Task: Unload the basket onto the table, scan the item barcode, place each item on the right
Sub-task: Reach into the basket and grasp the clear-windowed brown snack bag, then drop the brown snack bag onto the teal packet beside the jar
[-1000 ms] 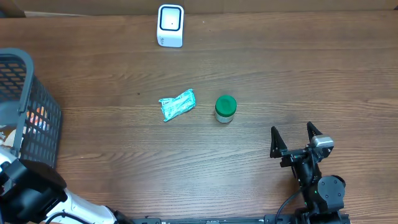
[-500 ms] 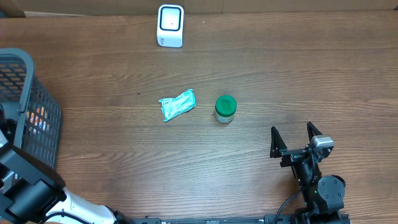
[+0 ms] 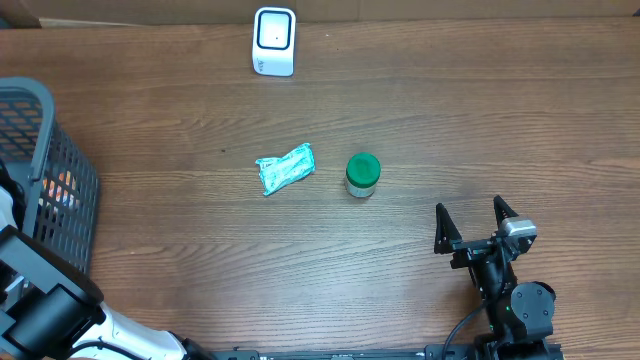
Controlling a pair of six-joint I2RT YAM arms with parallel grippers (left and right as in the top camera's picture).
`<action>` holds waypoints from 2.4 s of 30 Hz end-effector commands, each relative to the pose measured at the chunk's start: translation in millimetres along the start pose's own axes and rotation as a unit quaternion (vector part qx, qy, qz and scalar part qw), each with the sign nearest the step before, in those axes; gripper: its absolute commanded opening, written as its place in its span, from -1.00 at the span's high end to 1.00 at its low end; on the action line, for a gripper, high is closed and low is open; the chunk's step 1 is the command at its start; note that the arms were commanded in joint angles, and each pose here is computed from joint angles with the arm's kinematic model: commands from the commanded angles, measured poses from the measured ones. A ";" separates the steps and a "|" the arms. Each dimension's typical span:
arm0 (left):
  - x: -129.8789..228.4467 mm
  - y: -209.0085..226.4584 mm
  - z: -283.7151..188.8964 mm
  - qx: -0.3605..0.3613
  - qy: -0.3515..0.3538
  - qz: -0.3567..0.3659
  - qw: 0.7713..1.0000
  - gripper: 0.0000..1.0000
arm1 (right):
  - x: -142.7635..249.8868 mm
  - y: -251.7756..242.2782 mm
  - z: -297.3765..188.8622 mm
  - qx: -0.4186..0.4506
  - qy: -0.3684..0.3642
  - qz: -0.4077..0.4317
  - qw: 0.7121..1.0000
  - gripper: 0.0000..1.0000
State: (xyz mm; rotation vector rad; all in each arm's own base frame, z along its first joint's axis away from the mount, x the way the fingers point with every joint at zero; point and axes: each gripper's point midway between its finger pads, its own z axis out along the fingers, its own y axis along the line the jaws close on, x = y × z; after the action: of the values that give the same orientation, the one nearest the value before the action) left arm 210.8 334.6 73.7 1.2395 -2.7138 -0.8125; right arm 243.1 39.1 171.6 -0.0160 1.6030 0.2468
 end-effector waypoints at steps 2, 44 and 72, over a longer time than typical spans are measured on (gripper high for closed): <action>6.1 -1.7 10.6 -0.006 0.001 0.037 0.999 -1.00 | 1.8 -1.1 0.3 0.003 -0.002 0.000 1.000 -1.00; -25.7 -3.4 -41.8 0.057 -0.052 -0.001 0.997 0.92 | 1.8 -1.1 0.3 0.003 -0.002 0.000 1.000 -1.00; 85.8 -140.4 -389.9 0.336 -0.287 0.109 0.890 0.92 | 1.8 -1.1 0.3 0.003 -0.002 0.000 1.000 -1.00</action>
State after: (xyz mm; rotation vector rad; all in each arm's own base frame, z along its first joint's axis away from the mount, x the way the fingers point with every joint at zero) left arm 338.7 67.8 366.0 0.8737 -3.8111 -0.3629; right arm 243.1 39.1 171.6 -0.0157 1.6030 0.2471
